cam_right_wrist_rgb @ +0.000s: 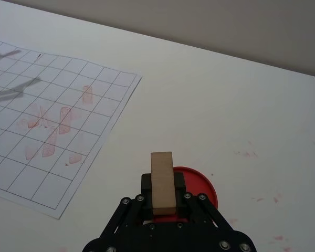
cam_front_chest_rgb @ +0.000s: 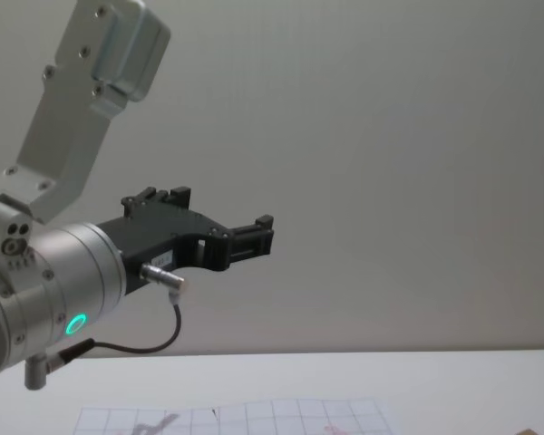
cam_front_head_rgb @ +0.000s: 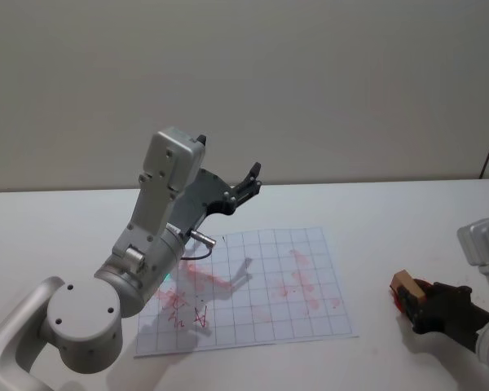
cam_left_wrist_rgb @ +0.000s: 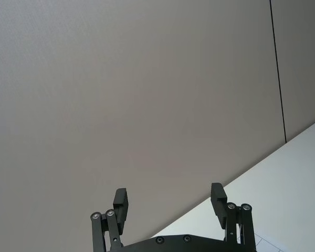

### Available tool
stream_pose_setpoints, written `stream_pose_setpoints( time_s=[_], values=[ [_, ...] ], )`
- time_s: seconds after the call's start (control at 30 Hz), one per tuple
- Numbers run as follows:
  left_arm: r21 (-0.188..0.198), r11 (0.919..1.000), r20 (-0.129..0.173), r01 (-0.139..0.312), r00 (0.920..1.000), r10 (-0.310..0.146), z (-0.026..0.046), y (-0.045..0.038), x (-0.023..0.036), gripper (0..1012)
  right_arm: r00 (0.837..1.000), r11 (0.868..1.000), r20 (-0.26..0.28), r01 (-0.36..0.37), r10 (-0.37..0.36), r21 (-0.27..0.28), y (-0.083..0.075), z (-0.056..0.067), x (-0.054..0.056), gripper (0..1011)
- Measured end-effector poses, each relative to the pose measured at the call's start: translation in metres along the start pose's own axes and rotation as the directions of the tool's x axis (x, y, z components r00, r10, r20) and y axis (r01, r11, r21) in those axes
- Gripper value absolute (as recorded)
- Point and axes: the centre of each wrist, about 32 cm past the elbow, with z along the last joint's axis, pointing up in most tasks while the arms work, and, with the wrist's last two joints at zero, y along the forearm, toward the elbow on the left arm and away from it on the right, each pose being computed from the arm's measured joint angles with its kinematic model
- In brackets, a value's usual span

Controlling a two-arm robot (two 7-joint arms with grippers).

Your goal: Use the one hand to pick up the stamp and affix it onto the A4 paper.

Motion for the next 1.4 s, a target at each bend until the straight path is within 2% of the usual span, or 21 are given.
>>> stream_pose_setpoints(
  time_s=[0.3,0.4,0.57,0.8,0.87,1.03,1.13,1.4],
  values=[
    [0.0,1.0,0.0,0.0,1.0,0.0,0.0,0.0,0.0,1001,1.0,1.0,0.004,0.0,0.0,0.002,0.0,0.0,0.0,219],
    [0.0,1.0,0.0,0.0,1.0,0.0,0.0,0.0,0.0,1001,1.0,1.0,0.015,0.0,0.0,0.018,0.0,0.002,0.001,219],
    [0.0,1.0,0.0,0.0,1.0,0.0,0.0,0.0,0.0,1001,0.999,0.998,0.038,-0.009,0.007,0.054,0.001,0.007,0.003,220],
    [0.0,1.0,0.0,0.0,1.0,0.0,0.0,0.0,0.0,1001,0.996,0.99,0.08,-0.054,0.043,0.132,0.006,0.019,0.003,220],
    [0.0,1.0,0.0,0.0,1.0,0.0,0.0,0.0,0.0,1001,0.993,0.983,0.097,-0.084,0.069,0.162,0.01,0.025,0.002,220],
    [0.0,1.0,0.0,0.0,1.0,0.0,0.0,0.0,0.0,1001,0.987,0.973,0.117,-0.129,0.108,0.193,0.018,0.032,0.0,220],
    [0.0,1.0,0.0,0.0,1.0,0.0,0.0,0.0,0.0,1001,0.979,0.961,0.134,-0.178,0.152,0.21,0.026,0.037,-0.003,220],
    [0.0,1.0,0.0,0.0,1.0,0.0,0.0,0.0,0.0,1001,0.956,0.938,0.154,-0.278,0.25,0.205,0.052,0.044,-0.011,220]
  ],
)
